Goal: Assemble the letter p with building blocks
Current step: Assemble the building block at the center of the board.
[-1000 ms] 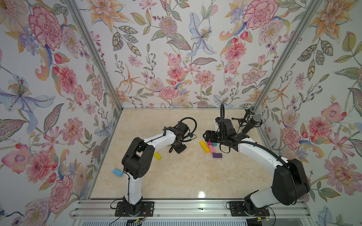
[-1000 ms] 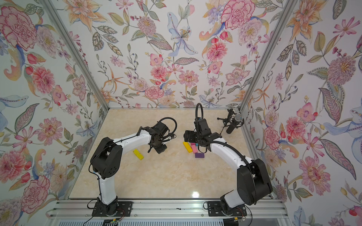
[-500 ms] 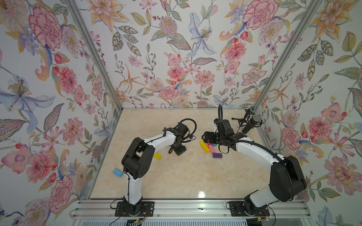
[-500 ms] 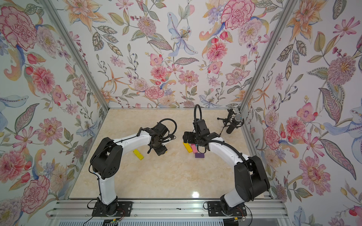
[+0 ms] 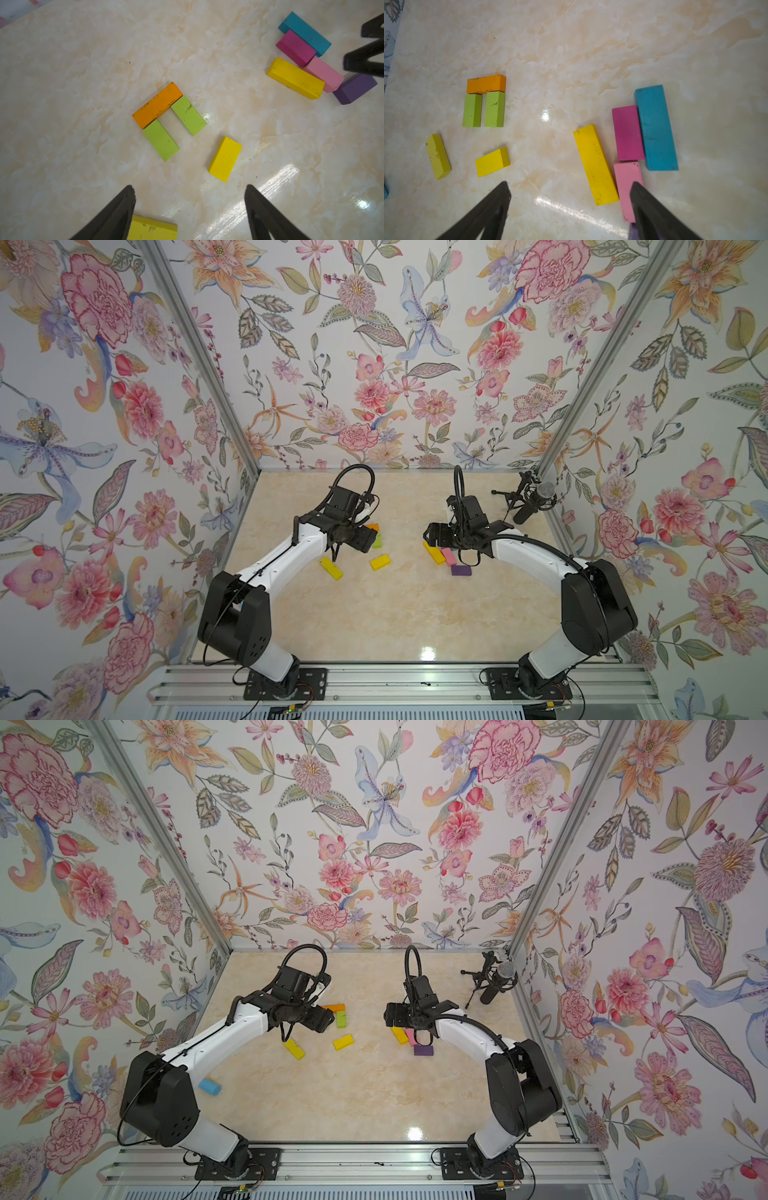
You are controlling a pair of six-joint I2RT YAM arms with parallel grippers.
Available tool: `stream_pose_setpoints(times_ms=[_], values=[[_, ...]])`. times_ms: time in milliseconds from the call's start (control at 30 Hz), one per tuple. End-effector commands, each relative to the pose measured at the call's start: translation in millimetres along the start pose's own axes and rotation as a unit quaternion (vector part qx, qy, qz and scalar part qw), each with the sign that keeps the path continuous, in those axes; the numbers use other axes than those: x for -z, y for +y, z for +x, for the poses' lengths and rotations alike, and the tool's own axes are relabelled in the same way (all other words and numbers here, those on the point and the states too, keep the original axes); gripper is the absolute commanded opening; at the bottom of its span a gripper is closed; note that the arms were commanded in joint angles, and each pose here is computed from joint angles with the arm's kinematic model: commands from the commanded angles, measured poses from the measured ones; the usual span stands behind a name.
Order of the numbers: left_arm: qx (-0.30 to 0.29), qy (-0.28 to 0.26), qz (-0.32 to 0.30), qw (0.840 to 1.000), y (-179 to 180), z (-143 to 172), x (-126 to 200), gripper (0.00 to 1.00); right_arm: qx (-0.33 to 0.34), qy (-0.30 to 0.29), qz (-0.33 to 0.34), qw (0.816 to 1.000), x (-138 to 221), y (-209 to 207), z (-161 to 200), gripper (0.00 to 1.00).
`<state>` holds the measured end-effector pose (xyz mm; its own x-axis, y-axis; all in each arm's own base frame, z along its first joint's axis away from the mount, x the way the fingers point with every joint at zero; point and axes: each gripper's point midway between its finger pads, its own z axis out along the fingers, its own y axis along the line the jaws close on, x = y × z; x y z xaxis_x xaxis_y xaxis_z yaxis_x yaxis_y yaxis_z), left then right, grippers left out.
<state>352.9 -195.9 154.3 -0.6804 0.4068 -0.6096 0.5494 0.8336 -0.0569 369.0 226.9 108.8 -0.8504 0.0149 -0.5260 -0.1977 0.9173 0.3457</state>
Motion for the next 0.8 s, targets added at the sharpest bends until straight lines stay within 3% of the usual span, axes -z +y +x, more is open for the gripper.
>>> stream_pose_setpoints(times_ms=[0, 267, 333, 467, 567, 667, 733, 767], values=[[0.058, -0.026, 0.077, 0.995, -29, 2, 1, 0.75, 0.001, -0.003, -0.044, 0.999, -11, 30, -4, 0.87], [0.126, -0.065, 0.078, 0.987, -30, 31, 11, 0.48, 0.009, 0.022, -0.069, 0.997, -34, 59, 8, 0.74], [0.129, -0.069, 0.07, 0.987, -29, 35, 15, 0.4, 0.009, 0.025, -0.069, 0.997, -37, 60, 9, 0.7], [0.127, -0.07, 0.059, 0.988, -26, 43, 19, 0.34, 0.007, 0.032, -0.071, 0.997, -42, 61, 12, 0.58], [0.128, -0.05, 0.051, 0.989, -23, 53, 9, 0.23, 0.005, 0.037, -0.071, 0.997, -45, 61, 14, 0.51], [0.137, -0.035, 0.043, 0.989, -22, 58, -2, 0.13, 0.005, 0.041, -0.072, 0.997, -46, 61, 17, 0.36], [0.135, -0.028, 0.042, 0.99, -26, 58, -10, 0.06, 0.005, 0.043, -0.071, 0.997, -47, 60, 18, 0.2], [0.133, -0.026, 0.041, 0.99, -28, 58, -13, 0.05, 0.005, 0.043, -0.07, 0.997, -48, 59, 18, 0.18]])
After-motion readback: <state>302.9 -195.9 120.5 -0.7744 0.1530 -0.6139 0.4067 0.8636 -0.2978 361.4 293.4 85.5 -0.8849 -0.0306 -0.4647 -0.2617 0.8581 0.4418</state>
